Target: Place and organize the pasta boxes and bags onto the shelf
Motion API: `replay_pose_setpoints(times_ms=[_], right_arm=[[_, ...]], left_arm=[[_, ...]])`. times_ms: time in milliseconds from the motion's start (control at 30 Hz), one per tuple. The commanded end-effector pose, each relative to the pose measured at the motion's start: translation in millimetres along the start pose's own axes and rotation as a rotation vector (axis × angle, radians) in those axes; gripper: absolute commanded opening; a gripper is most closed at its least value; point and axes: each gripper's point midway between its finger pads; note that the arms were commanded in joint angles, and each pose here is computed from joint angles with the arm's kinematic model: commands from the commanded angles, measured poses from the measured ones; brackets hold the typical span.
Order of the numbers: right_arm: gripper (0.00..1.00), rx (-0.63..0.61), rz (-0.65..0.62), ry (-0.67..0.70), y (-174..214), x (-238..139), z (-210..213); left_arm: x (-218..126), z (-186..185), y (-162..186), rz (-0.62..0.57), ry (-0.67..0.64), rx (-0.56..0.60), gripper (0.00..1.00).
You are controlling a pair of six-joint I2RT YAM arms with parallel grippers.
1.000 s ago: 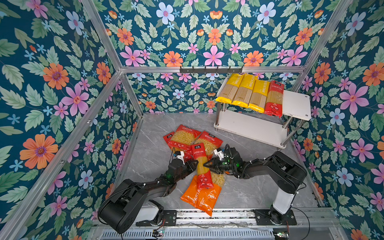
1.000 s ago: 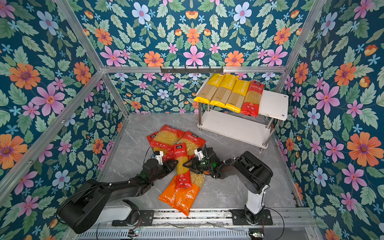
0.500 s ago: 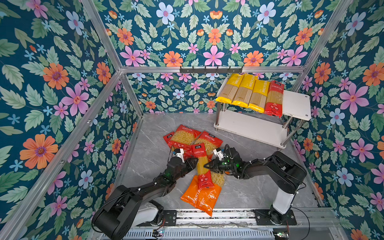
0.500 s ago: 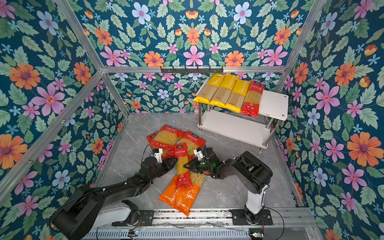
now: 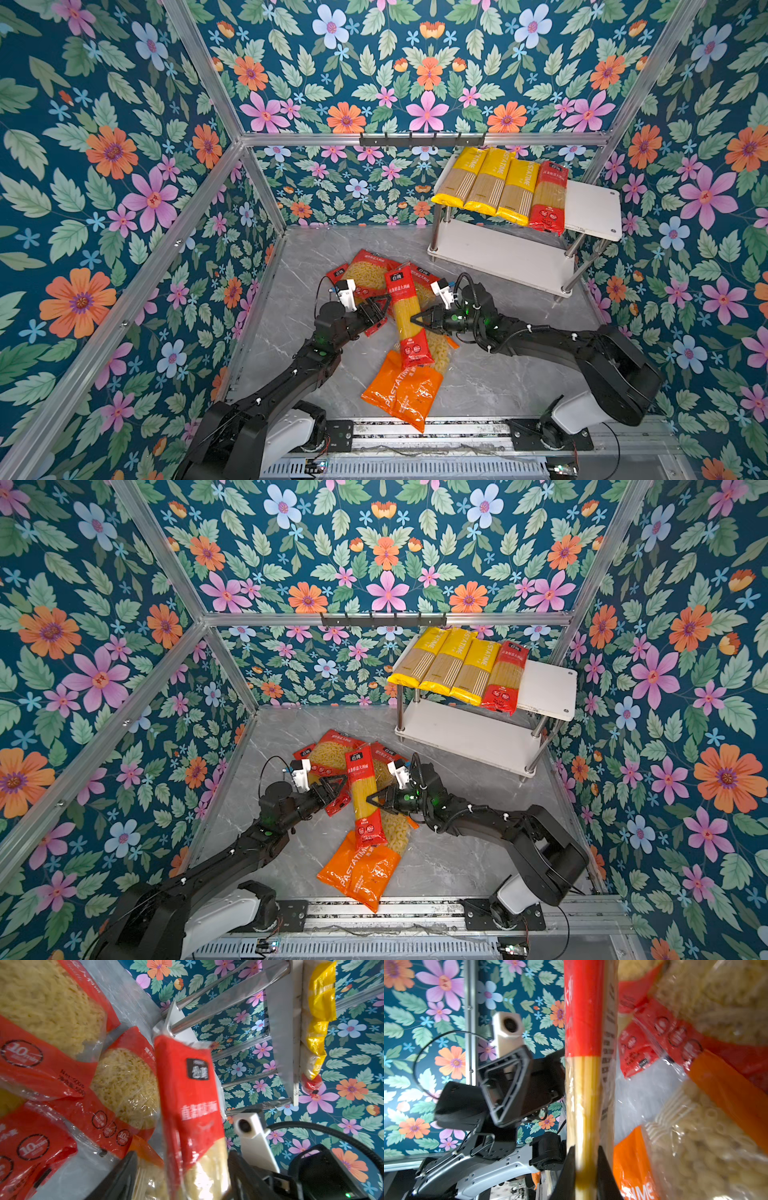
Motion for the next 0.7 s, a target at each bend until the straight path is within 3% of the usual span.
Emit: replay_pose_setpoints(times_ms=[0,200,467,667], right_arm=[[0.02,-0.175,-0.040,-0.062,-14,-11,36],[0.01,-0.230,-0.049,-0.088,-18,-24,63],[0.00,-0.262,-0.054,-0.162,-18,-39,95],[0.02,-0.257,-0.058,-0.143,-15,-42,90]], left_arm=[[2,-45,-3,0.031,0.182,0.038,0.77],[3,-80,-2,0.057,0.317,0.076,0.76],[14,-93,0,0.086,0.382,0.076,0.65],[24,-109,5,0.110,0.431,0.081,0.55]])
Point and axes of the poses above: each gripper's point midway between its finger pads, its own x axis out along the fingers, its own z axis along the line the jaws close on, y = z × x, and after that the axes turned 3 degrees about -x, right-handed
